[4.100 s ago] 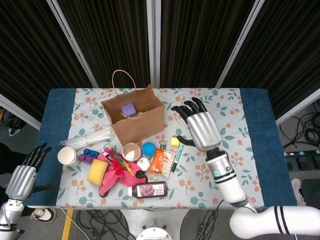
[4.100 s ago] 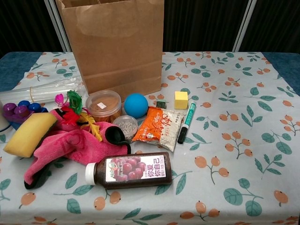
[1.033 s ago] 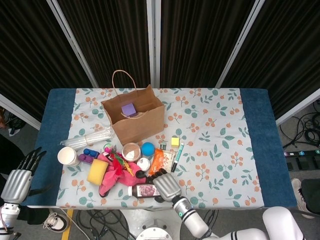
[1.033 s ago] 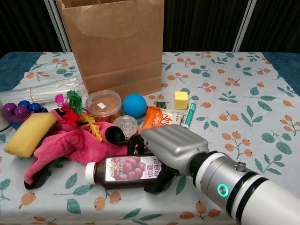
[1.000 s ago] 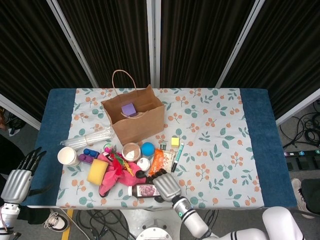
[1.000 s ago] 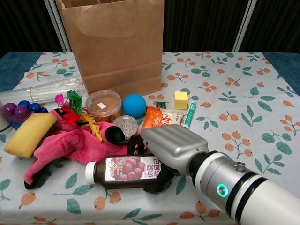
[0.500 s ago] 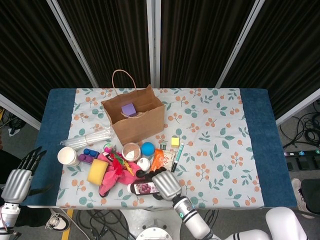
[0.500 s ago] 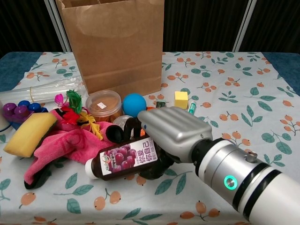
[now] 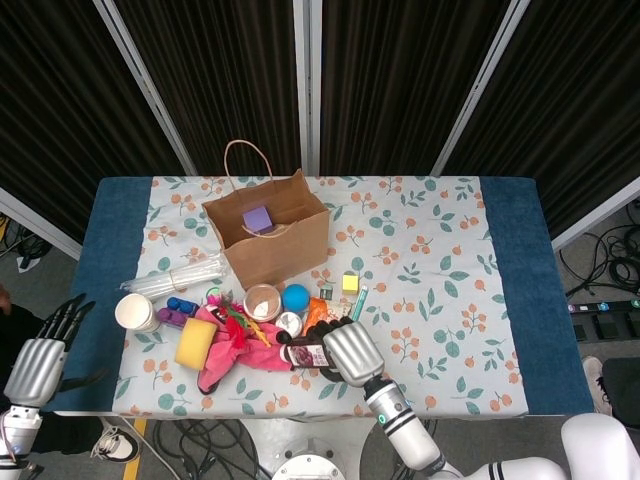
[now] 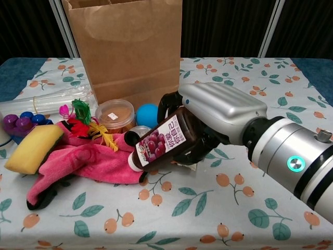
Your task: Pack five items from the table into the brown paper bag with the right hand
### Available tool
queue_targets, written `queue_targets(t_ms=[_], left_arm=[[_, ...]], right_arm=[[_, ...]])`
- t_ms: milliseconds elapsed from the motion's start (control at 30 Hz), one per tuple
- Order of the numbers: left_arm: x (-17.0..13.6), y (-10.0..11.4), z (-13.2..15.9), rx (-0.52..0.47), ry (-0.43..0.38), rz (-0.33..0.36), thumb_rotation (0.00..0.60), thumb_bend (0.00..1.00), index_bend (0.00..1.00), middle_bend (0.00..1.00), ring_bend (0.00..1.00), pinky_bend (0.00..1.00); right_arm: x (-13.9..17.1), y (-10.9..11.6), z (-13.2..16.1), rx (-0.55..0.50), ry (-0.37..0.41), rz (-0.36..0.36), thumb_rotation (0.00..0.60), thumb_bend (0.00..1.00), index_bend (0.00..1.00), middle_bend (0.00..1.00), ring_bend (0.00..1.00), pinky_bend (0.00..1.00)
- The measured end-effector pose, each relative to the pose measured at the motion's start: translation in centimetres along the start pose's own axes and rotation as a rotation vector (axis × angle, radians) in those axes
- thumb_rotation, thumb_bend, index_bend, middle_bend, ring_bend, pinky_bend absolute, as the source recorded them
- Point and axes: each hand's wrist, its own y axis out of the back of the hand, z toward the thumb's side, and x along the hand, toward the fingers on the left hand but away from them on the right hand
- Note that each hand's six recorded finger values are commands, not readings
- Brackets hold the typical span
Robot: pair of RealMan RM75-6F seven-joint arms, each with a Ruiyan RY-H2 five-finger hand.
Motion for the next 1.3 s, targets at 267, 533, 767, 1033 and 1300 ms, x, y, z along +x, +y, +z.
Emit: queue_targets(t_ms=[267,533,767,1033,1300], left_arm=[[0.2,0.0,0.2,0.001,-0.002,-0.003,0.6,0.05,0.11,0.1,0.06,0.16],[0.2,-0.2,0.5,-0.003,-0.008,-0.009,0.6,0.05,0.11,0.1,0.06,0.16],[0.2,-0.3,0.6,-0.005,-0.009,-0.018,0.6,0.05,0.11,0.1,0.06,0.16],[0.2,-0.4,0.7,-0.006,-0.01,-0.021,0.6,0.05,0.11,0.1,0.06,0.16],[0.1,-0.5,0.9,-0.008,-0.018,-0.026,0.6,0.05,0.11,0.1,0.06,0.16]], right_arm=[[0.2,2.2,0.2,-0.023,0.02,-0.063,0.6,0.33,0.6,0.54,0.42,0.4],[0.7,4.9,-0.2,-0.031,0.024,-0.128,0.6,0.34,0.61,0.55,0.43,0.41],[1.1,6.4,-0.4,-0.035,0.028,-0.164,0.6,0.34,0.61,0.55,0.43,0.41],[1.3,8.3,-0.7,-0.041,0.022,-0.211,0.6,0.34,0.61,0.55,0.43,0.41],[2.4,13.6,-0.1,-0.044,0.039,-0.339,0.6,0.34,0.62,0.55,0.43,0.41]])
